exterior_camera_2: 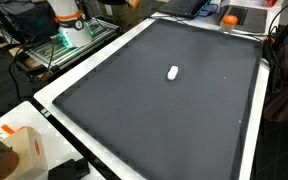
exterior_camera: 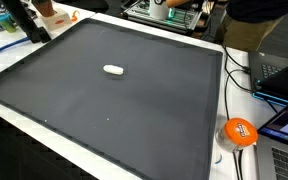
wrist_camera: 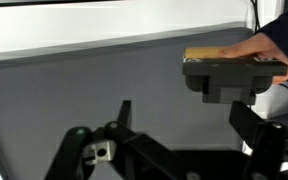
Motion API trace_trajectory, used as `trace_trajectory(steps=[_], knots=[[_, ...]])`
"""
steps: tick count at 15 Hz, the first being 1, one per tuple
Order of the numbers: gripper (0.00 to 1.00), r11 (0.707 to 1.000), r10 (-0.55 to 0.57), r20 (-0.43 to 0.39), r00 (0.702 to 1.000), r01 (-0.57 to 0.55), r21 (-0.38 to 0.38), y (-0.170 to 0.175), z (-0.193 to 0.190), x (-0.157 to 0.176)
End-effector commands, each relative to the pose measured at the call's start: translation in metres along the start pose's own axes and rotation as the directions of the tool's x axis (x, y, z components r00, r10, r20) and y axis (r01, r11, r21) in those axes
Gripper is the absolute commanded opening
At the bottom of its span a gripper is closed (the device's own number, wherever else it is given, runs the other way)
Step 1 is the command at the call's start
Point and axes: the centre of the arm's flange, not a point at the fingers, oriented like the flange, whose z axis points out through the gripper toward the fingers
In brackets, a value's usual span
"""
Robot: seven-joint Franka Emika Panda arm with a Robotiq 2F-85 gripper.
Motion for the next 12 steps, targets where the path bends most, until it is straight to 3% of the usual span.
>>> trace_trajectory(steps=[1, 12], knots=[[1.00, 0.999, -0.033, 0.016, 0.999, 0.032, 0.031, -0.0013, 0.0014, 0.0097], [1.00, 0.999, -0.027, 0.035, 0.999, 0.026, 0.030, -0.0017, 0.0036, 0.0154]])
